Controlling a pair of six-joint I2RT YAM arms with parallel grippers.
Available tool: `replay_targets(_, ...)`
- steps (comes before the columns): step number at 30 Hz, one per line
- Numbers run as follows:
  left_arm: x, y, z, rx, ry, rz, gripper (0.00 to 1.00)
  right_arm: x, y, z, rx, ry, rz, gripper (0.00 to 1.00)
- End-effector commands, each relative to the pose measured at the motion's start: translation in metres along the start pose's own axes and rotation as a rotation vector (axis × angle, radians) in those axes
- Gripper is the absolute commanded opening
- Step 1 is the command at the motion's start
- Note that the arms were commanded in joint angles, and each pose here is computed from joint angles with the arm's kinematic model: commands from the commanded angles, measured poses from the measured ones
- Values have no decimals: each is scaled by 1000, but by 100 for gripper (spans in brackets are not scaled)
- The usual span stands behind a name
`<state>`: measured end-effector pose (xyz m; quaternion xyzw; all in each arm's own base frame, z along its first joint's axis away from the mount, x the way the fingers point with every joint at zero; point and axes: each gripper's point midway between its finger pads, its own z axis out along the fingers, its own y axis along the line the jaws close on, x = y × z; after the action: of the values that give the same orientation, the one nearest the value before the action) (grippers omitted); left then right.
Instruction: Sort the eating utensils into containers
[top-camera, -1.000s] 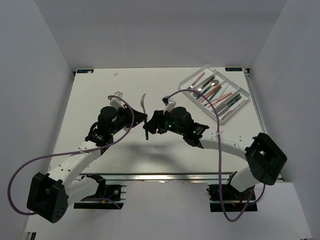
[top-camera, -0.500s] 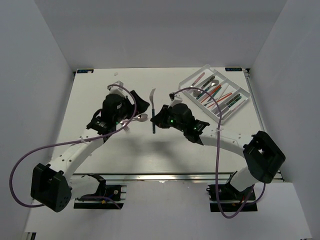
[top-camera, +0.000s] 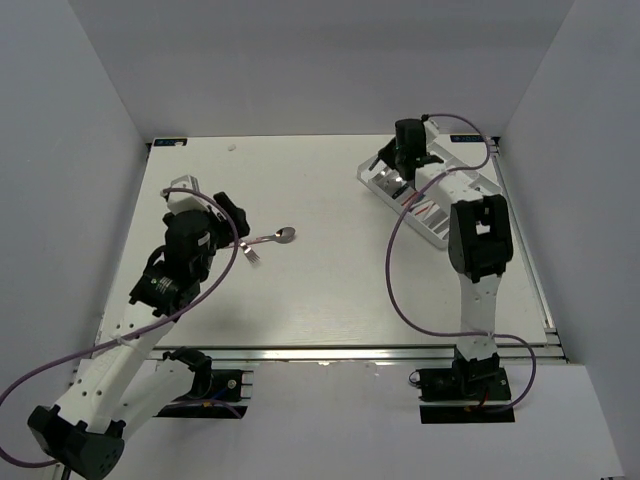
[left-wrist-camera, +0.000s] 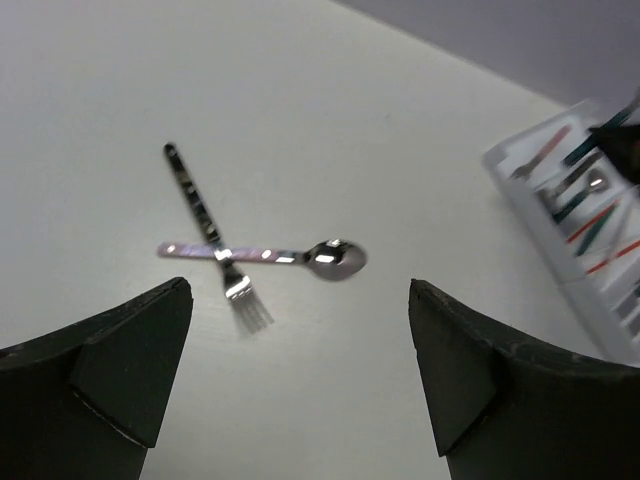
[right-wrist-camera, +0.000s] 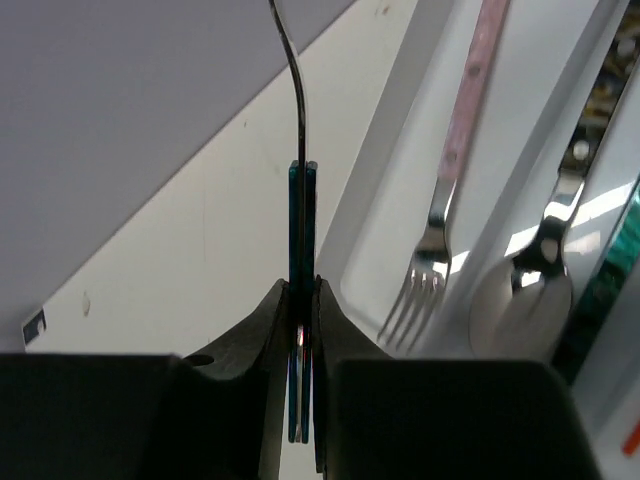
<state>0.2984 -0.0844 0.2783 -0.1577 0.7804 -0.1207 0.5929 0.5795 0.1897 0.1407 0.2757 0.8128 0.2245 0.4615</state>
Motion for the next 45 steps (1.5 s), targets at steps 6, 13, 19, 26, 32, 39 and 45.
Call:
replay_targets(6,23,37,-2,-121,37,119,98,-22,-29,62,109,18,132,0)
replay_targets(13,22,47,-7,-158,20,117,98,-36,-24,74,88,-26,105,0)
replay_targets(19,23,48,-6,-167,24,122,98,-31,-31,70,79,-18,140,35)
replay_targets(26,21,49,-8,-172,16,115,98,-55,-6,49,22,-43,123,62)
replay_targets(32,21,67,-6,-283,9,95,98,-43,69,0,-198,-24,-87,70)
replay_targets(39,8,92,-12,-442,-36,60,98,84,148,-66,-429,120,-579,80)
replay_targets(45,-17,111,-45,-491,-132,69,98,220,167,-115,-522,336,-836,70)
